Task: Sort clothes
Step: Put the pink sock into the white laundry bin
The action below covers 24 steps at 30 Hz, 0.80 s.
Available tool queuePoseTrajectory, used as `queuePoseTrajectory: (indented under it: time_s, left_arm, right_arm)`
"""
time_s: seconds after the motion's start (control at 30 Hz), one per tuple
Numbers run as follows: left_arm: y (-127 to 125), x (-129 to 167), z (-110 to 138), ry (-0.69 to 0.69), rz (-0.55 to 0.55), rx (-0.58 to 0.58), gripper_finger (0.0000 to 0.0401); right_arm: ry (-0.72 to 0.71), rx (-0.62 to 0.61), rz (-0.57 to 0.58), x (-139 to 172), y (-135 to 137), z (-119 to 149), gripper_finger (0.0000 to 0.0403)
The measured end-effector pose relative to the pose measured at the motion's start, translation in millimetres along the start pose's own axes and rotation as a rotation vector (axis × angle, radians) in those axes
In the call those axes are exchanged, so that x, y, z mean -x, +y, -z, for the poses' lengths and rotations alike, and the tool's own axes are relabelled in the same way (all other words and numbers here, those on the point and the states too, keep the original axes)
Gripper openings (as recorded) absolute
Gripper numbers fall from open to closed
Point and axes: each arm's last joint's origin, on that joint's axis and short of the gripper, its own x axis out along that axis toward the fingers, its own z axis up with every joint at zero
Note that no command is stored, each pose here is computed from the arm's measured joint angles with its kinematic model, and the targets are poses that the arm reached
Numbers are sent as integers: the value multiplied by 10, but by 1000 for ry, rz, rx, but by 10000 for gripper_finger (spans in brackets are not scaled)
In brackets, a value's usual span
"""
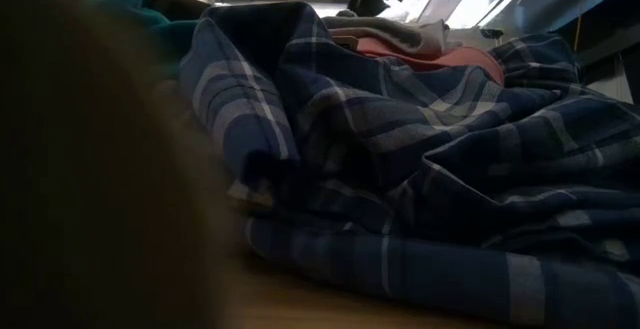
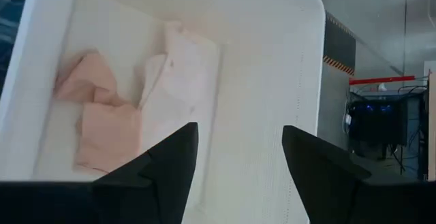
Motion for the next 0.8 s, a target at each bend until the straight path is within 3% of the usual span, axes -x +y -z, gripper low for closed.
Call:
queuePoseTrajectory:
  time_s: [0.2, 0.33, 0.8]
  left_arm:
    - [0, 0, 1, 1, 0, -7, 210]
    - [0, 0, 1, 1, 0, -7, 210]
    - [1, 0, 3, 4, -1, -8, 210]
  right_arm:
    - [-87, 2, -4, 266, -22, -113, 232]
    - [-188, 34, -1, 541, 103, -294, 232]
    - [-384, 237, -165, 978, 1367, -939, 232]
